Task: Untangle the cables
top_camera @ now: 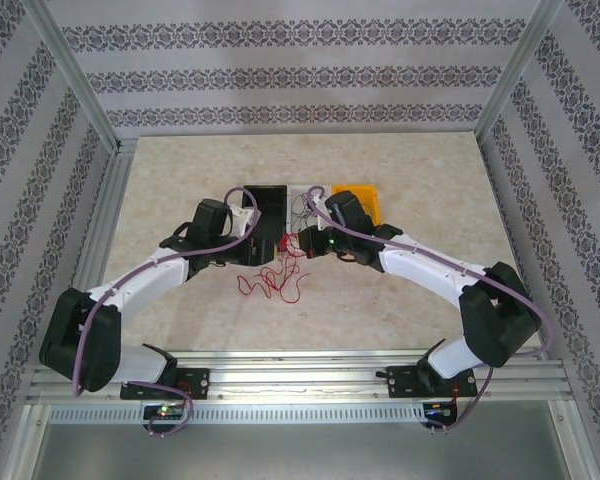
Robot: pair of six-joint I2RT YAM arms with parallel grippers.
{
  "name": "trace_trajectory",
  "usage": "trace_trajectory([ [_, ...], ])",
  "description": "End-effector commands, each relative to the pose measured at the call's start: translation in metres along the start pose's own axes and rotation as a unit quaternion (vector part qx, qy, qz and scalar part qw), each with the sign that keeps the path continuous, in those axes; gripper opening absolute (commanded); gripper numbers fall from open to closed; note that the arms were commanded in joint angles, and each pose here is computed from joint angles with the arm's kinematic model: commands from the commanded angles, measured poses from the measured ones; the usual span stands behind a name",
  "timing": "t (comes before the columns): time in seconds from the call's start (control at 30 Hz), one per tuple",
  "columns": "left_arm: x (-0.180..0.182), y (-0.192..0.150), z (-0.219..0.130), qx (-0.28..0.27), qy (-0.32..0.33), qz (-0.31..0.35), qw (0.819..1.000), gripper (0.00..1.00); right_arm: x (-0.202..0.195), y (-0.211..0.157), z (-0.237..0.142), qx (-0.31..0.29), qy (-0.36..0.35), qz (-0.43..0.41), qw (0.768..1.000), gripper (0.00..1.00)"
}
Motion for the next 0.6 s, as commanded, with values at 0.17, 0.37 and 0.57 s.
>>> trace_trajectory([
  [0.17, -0.022, 0.002, 0.01, 0.018, -0.054, 0.047, 0.997, 0.52, -0.009, 0.007, -0.014, -0.026, 0.038, 0.051, 0.998, 0.02],
  [0.37, -0.028, 0.001, 0.02, 0.023, -0.053, 0.064, 0.996, 0.52, -0.011, 0.012, -0.019, -0.021, 0.069, 0.07, 0.995, 0.02],
  [0.57, -0.029, 0.009, 0.027, 0.002, -0.04, 0.074, 0.996, 0.52, -0.013, 0.011, -0.021, -0.009, 0.09, 0.08, 0.993, 0.02],
])
Point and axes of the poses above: each hand's point on the last joint's axis, 136 mm out from that joint toward the fingers, its own z axis out along the fingers, its own x axis along the line the jaws close on, y = z × x, the point moved 10 cm from there along -z, back along the fingers, and after that the axes turned 3 degrees about -z, right-handed, at the moved point
